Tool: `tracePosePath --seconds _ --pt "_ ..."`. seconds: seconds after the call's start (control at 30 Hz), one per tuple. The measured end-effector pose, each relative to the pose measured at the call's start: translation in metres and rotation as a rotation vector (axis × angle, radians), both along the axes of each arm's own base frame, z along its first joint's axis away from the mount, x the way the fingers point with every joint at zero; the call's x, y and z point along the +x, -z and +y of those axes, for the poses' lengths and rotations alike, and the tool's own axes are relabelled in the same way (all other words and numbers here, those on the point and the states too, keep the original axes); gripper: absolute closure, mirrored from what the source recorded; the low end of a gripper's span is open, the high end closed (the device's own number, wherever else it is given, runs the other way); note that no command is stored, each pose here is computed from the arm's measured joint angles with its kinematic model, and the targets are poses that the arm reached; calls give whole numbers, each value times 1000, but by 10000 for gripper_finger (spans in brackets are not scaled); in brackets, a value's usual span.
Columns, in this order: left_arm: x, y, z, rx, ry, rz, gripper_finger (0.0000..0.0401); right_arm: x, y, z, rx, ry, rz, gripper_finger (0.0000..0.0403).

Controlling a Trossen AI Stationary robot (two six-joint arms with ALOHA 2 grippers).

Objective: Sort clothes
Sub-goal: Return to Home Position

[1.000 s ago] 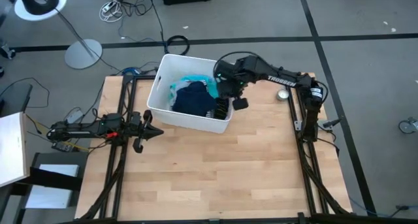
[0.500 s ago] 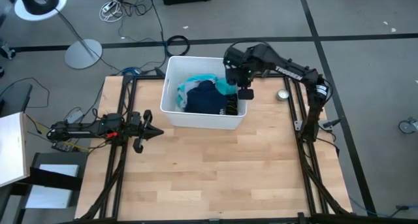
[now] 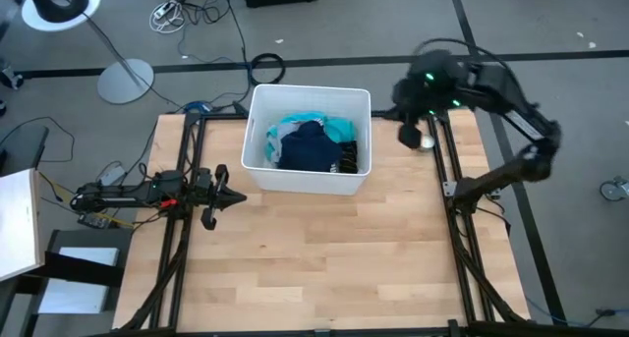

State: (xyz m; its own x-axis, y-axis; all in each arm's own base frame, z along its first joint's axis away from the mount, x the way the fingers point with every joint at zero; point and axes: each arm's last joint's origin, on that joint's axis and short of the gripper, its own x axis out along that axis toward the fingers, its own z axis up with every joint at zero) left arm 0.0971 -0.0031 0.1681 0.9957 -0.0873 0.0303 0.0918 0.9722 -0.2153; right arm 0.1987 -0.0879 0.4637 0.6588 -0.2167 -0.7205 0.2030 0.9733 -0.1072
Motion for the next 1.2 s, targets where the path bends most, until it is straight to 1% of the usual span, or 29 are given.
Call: tracePosePath --seconds 0.07,0.17,0.27,0.33,0.43,0.6,0.77,0.9,1.07,1.2 --pt "0 0 0 3 -1 0 400 -15 4 11 16 16 -37 403" --pt "0 0 0 3 -1 0 400 -34 21 24 38 31 -105 403" --pt "0 0 0 2 -1 0 400 -48 51 35 79 51 -137 403" --pt "0 0 0 2 -1 0 400 -55 76 41 111 68 -181 403" --pt "0 0 0 3 -1 0 400 -58 115 49 149 61 -258 402" --pt "0 0 0 2 -1 -1 400 -57 181 63 210 21 -387 402" --pt "0 -1 0 2 1 -12 400 -53 246 74 208 30 -496 402" --pt "0 -1 0 2 1 -12 400 -55 288 82 215 17 -553 402" --pt "0 -2 0 2 2 -18 400 -65 320 85 181 52 -599 402" --pt "0 -3 0 2 1 -30 400 -67 328 86 176 61 -549 400"
